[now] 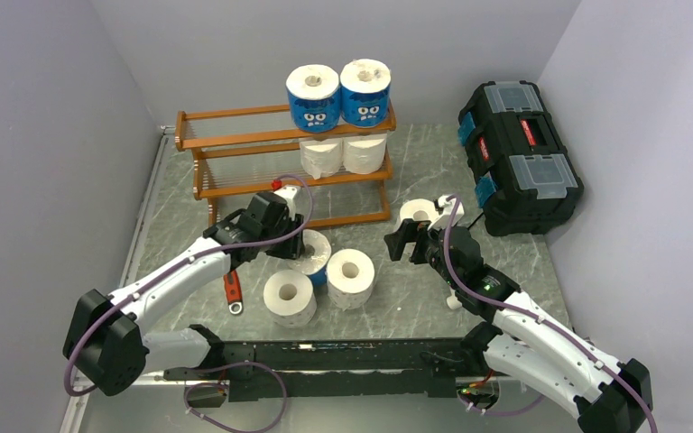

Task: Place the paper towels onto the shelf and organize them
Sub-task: Pick up the paper towel from the center of the board.

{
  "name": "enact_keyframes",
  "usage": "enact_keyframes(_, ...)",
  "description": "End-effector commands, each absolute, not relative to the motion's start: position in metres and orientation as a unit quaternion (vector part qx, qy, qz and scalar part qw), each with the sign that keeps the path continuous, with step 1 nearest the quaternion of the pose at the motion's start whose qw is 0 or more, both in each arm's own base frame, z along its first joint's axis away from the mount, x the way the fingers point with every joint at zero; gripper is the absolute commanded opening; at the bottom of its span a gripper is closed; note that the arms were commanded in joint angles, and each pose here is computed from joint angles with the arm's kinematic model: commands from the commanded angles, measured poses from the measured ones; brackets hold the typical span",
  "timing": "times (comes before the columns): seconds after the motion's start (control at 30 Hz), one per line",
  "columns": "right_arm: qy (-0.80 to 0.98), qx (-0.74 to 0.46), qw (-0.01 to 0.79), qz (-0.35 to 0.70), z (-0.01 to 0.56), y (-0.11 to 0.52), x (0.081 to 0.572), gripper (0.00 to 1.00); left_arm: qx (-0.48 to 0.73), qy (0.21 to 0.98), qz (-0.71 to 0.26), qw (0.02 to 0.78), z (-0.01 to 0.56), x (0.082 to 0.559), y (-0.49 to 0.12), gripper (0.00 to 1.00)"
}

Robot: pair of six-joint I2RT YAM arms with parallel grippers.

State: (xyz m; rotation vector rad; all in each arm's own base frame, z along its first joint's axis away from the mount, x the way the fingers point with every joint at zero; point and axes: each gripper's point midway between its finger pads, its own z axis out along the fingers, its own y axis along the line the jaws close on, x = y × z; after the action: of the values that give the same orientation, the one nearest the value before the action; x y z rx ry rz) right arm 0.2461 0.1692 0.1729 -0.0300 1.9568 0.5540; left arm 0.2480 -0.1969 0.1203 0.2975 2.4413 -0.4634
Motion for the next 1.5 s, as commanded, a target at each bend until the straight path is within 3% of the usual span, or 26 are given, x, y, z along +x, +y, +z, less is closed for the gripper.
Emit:
enact_keyframes(0.0,0.809,-0.009,0.536,0.241,0.183,0.172,0.248,0.97,0.145,0.896,-0.230,0.350,0.157,0.252,-0.219,0.35)
enact_keyframes(0.27,0.810,-0.010,0.536,0.237,0.182,0.171,0.248,0.97,0.154,0.886,-0.197,0.391,0.178,0.259,-0.205,0.36)
enact_keyframes(0.47,0.809,-0.013,0.538,0.237,0.183,0.172,0.249,0.97,0.247,0.871,-0.147,0.398,0.200,0.262,-0.194,0.41)
enact_keyframes(0.73,0.809,-0.012,0.537,0.238,0.182,0.171,0.248,0.97,0.326,0.831,-0.175,0.415,0.201,0.260,-0.210,0.44)
enact_keyframes(1.03,0.810,-0.012,0.537,0.237,0.181,0.170,0.248,0.97,0.179,0.854,-0.135,0.470,0.224,0.282,-0.185,0.31)
enact_keyframes(1.13,0.810,-0.011,0.536,0.240,0.181,0.171,0.248,0.97,0.098,0.876,-0.133,0.452,0.216,0.282,-0.177,0.24)
enact_keyframes(1.4,0.809,-0.009,0.534,0.247,0.179,0.172,0.245,0.97,-0.104,0.900,-0.138,0.401,0.175,0.270,-0.160,0.27)
enact_keyframes(1.47,0.808,-0.010,0.533,0.250,0.180,0.173,0.245,0.97,-0.163,0.900,-0.126,0.384,0.164,0.267,-0.152,0.23)
